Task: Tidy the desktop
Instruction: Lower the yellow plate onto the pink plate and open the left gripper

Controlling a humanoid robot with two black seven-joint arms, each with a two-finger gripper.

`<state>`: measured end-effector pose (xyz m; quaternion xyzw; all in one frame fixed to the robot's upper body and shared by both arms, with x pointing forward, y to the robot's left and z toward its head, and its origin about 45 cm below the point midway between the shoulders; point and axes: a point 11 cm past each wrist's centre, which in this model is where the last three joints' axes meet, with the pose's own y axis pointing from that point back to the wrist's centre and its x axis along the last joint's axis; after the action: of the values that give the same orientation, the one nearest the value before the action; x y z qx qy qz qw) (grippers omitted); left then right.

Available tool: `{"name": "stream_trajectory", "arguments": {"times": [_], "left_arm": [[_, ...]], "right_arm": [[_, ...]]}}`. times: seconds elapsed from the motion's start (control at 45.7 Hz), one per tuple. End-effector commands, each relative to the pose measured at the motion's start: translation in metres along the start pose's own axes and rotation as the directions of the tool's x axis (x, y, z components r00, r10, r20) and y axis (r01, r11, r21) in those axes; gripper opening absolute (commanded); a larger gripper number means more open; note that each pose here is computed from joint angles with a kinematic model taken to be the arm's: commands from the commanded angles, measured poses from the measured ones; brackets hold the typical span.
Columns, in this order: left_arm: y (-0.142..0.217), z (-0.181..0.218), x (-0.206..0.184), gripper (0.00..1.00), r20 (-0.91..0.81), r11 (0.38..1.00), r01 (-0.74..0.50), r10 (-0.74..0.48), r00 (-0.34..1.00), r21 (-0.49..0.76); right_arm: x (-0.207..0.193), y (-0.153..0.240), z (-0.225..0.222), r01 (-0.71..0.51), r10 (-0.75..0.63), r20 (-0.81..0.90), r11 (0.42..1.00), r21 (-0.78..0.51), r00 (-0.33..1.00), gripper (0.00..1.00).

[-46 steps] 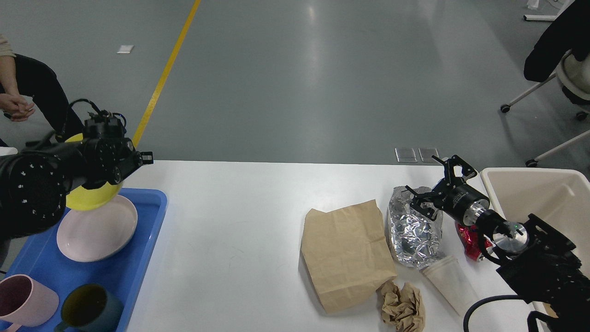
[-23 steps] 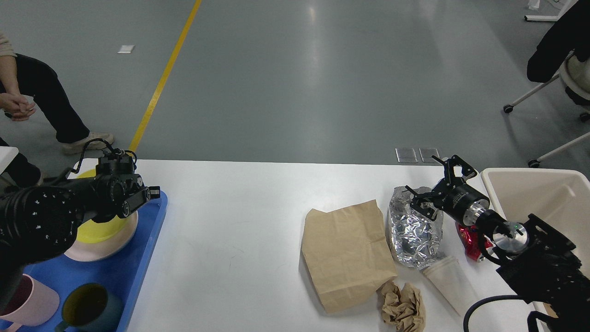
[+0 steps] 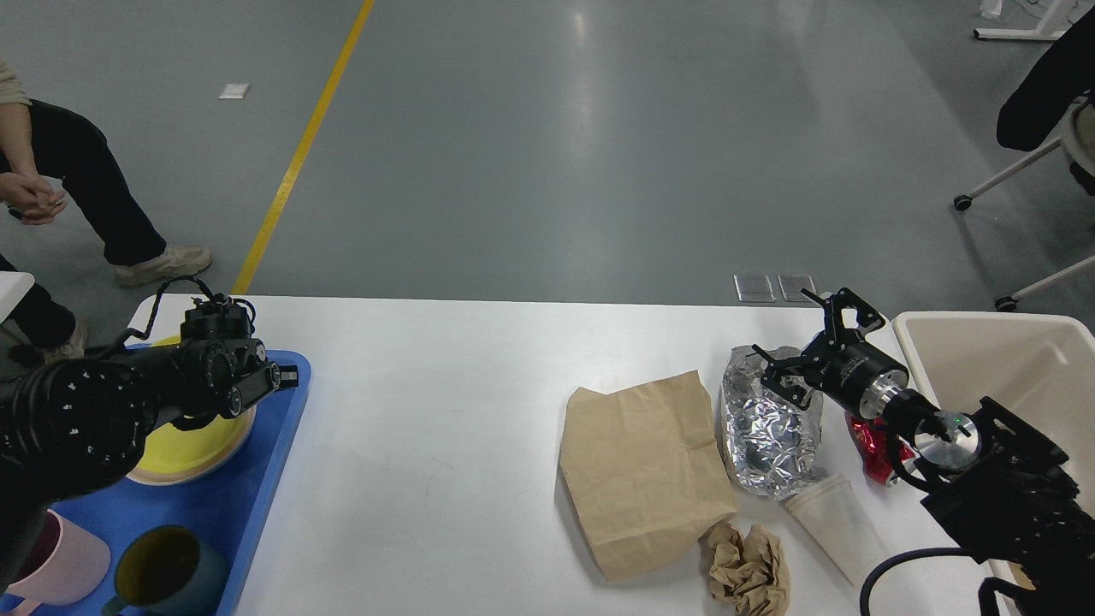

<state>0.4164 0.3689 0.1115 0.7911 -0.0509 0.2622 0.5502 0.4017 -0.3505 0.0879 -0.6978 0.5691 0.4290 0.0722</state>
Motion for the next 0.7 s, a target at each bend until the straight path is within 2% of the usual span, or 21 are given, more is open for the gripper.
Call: {"name": "stream_trajectory", "arguments": {"times": [0.0, 0.197, 0.263, 0.438, 0.526, 0.679], "left_arm": [[-0.001, 0.004, -0.005, 0.0, 0.012, 1.0, 0.018, -0.018, 1.0, -0.005], [-0.003, 0.003, -0.011, 0.0, 0.016, 0.999, 0.033, -0.033, 0.999, -0.002], [-0.003, 0.003, -0.011, 0.06, 0.016, 0.999, 0.033, -0.033, 0.999, -0.002], [-0.003, 0.002, -0.007, 0.35, 0.007, 1.0, 0.014, -0.014, 1.0, 0.0], [-0.002, 0.001, -0.004, 0.44, 0.002, 1.0, 0.008, -0.008, 1.0, -0.002], [0.002, 0.002, 0.001, 0.66, -0.001, 1.0, 0.011, -0.011, 1.0, -0.016]], "right_arm": [[0.0, 0.0, 0.0, 0.0, 0.0, 0.0, 1.0, 0.0, 1.0, 1.0], [0.001, 0.0, -0.001, -0.001, 0.001, -0.001, 1.0, 0.001, 1.0, 1.0], [0.0, 0.0, 0.0, 0.0, 0.0, 0.0, 1.0, 0.0, 1.0, 1.0], [0.0, 0.0, -0.001, 0.001, -0.001, -0.001, 1.0, 0.001, 1.0, 1.0], [0.0, 0.0, 0.0, 0.0, 0.0, 0.0, 1.0, 0.0, 1.0, 1.0], [0.0, 0.0, -0.001, 0.001, -0.001, -0.001, 1.0, 0.001, 1.0, 1.0]]}}
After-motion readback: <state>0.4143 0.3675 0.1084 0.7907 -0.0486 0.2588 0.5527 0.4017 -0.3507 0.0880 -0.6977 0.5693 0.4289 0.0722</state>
